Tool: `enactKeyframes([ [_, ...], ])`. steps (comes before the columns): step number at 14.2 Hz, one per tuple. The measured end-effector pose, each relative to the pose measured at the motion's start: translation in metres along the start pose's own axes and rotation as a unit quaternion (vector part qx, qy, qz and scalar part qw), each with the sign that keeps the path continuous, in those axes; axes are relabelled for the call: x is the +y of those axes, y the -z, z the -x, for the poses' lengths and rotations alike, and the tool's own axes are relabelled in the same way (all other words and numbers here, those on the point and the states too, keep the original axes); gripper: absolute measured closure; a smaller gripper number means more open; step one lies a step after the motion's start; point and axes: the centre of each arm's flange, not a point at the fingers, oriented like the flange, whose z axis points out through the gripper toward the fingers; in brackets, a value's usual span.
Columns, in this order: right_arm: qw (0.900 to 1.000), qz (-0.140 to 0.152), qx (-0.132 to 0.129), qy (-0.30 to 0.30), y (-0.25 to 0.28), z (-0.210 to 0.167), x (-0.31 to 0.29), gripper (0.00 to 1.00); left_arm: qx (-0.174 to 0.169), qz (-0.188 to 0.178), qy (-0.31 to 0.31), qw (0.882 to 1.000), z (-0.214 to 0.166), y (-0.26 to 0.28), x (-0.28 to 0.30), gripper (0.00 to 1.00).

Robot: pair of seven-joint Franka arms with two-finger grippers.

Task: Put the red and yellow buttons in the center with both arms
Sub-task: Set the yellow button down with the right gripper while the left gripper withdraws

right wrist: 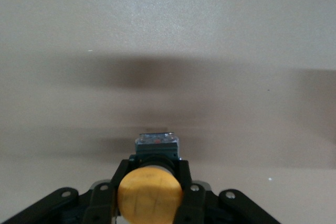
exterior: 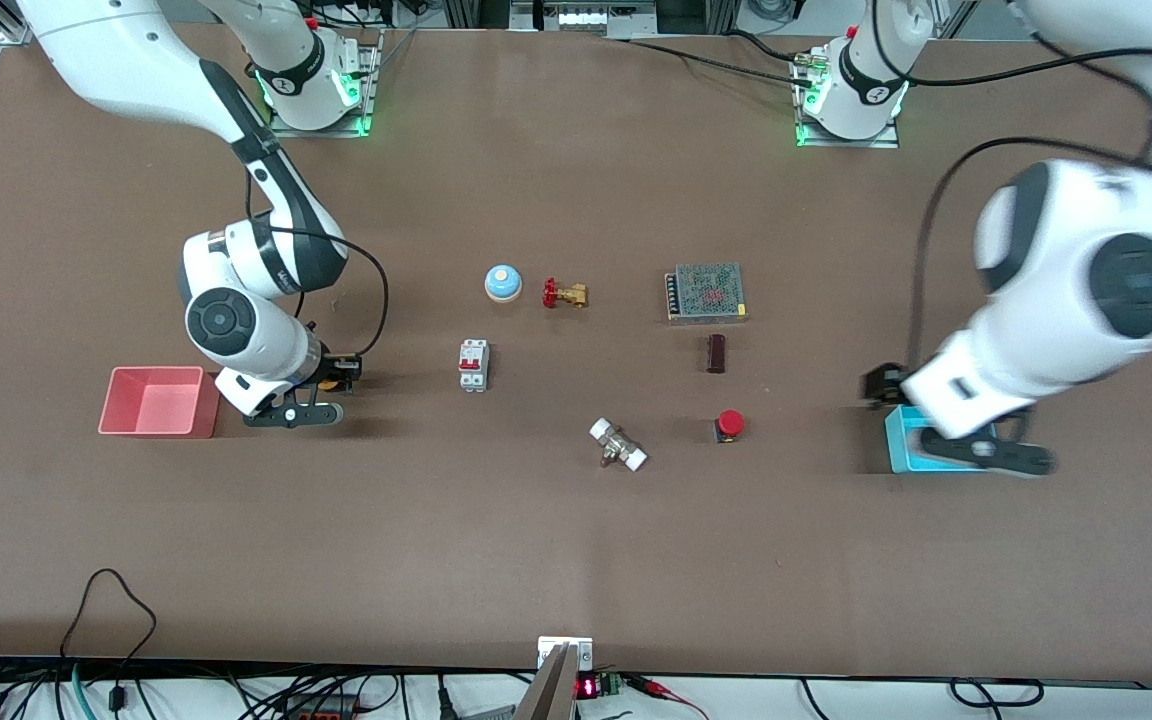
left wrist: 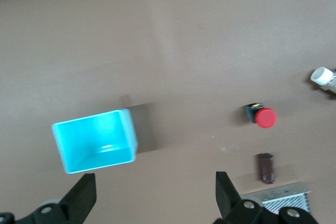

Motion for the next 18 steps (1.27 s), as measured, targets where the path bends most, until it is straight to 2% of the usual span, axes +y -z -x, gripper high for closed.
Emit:
enactKeyframes([
  [2,1.0,0.001,0.0,0.002,-0.007,-0.001,0.0,0.59,0.015,-0.004,0.029,0.999,0.003,0.021,-0.041,0.0],
  [4,1.0,0.0,0.0,0.003,-0.011,-0.001,-0.001,0.59,0.015,-0.005,0.047,0.999,0.014,0.043,-0.064,0.0],
  [6,1.0,0.0,-0.001,0.003,-0.013,-0.001,-0.001,0.59,0.021,-0.007,0.056,0.998,0.036,0.066,-0.064,0.0],
  [7,1.0,0.0,-0.001,0.003,-0.014,-0.001,-0.001,0.54,0.028,-0.007,0.057,0.998,0.052,0.072,-0.059,0.0],
  [9,1.0,0.0,0.0,0.003,-0.014,-0.002,-0.001,0.51,0.024,-0.009,0.053,0.998,0.092,0.069,-0.048,0.0],
  [11,1.0,-0.002,0.005,-0.001,-0.01,-0.005,0.002,0.33,0.005,-0.009,0.051,0.999,0.123,0.068,-0.042,0.0],
  [14,0.999,-0.005,0.028,-0.017,0.014,-0.015,0.021,0.04,-0.019,-0.008,0.046,0.999,0.138,0.077,-0.037,0.0],
  [16,0.998,-0.017,0.051,-0.044,0.049,-0.021,0.041,0.0,-0.021,-0.002,0.045,0.999,0.138,0.076,-0.035,0.0],
  [18,0.993,-0.046,0.056,-0.089,0.096,-0.019,0.068,0.0,-0.02,0.009,0.046,0.999,0.137,0.076,-0.033,0.0],
])
